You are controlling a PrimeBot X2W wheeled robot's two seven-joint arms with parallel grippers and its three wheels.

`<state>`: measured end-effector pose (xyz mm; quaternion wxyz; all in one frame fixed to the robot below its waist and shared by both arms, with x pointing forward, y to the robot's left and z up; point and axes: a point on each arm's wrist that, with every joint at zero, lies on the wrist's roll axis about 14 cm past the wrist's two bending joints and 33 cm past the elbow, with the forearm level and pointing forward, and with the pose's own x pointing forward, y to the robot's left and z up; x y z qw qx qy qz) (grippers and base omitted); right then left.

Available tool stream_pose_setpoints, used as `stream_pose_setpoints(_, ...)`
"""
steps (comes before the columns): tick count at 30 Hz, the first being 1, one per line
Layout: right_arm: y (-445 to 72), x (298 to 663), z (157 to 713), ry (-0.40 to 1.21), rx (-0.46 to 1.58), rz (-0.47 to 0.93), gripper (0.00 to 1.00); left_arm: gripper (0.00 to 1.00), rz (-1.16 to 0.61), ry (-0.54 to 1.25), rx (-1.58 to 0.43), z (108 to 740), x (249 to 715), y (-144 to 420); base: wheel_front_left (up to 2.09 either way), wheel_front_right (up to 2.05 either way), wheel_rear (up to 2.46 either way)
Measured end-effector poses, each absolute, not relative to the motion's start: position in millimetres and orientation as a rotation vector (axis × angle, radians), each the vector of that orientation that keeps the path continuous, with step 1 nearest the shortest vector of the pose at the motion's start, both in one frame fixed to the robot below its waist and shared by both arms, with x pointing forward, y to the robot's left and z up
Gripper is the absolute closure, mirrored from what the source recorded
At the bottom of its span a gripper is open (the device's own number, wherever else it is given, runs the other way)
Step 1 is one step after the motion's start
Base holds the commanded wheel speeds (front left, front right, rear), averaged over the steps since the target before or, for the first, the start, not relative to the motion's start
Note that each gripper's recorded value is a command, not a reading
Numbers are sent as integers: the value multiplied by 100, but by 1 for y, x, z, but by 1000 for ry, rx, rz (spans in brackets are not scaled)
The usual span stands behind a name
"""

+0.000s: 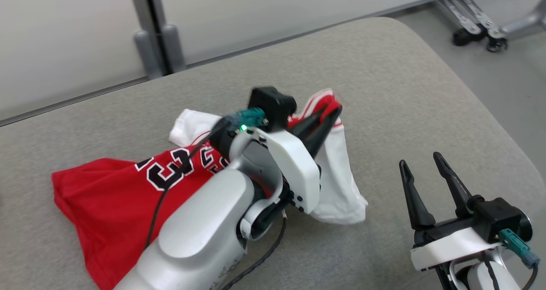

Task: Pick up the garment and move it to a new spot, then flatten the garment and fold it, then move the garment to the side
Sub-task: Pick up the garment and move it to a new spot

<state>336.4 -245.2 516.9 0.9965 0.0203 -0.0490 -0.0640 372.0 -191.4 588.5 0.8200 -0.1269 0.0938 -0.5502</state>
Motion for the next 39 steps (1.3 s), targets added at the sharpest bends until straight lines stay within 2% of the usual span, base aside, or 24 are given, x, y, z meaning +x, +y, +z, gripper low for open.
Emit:
stream_pose_setpoints(1, -251, 333, 515, -92, 40, -148, 0, 100, -1186, 235, -266, 576, 367, -199, 0, 0, 0)
stream_pose_setpoints(2, -255, 330, 514, -87, 40, -164, 0, 96, -1194, 278, -255, 561, 363, -205, 0, 0, 0)
stream_pose_setpoints(4, -259, 325, 510, -74, 40, -186, 0, 37, -1182, 333, -220, 532, 361, -210, 0, 0, 0)
stream_pose_setpoints(5, -261, 323, 509, -69, 42, -194, 0, 0, -1174, 361, -217, 519, 361, -211, 0, 0, 0)
stream_pose_setpoints(9, -265, 320, 503, -54, 49, -214, 0, 0, -1111, 399, -191, 487, 366, -202, 0, 0, 0)
stream_pose_setpoints(15, -254, 328, 507, -69, 45, -172, 0, 0, -946, 267, -259, 489, 386, -166, 0, 0, 0)
stream_pose_setpoints(21, -239, 335, 516, -101, 16, -95, 0, 0, -651, 235, -238, 465, 403, -70, 0, 0, 0)
stream_pose_setpoints(24, -231, 338, 519, -112, 2, -57, 0, 0, -479, 158, -245, 478, 408, -14, 0, 0, 0)
stream_pose_setpoints(28, -221, 341, 521, -117, -17, -11, 0, 0, -257, 108, -217, 477, 394, 62, 0, 0, 0)
stream_pose_setpoints(34, -210, 343, 516, -105, -26, 30, 0, 0, -85, 104, -190, 465, 360, 121, 0, 0, 0)
stream_pose_setpoints(39, -204, 341, 510, -89, -17, 47, 0, 0, -7, 139, -187, 447, 330, 149, 0, 0, 0)
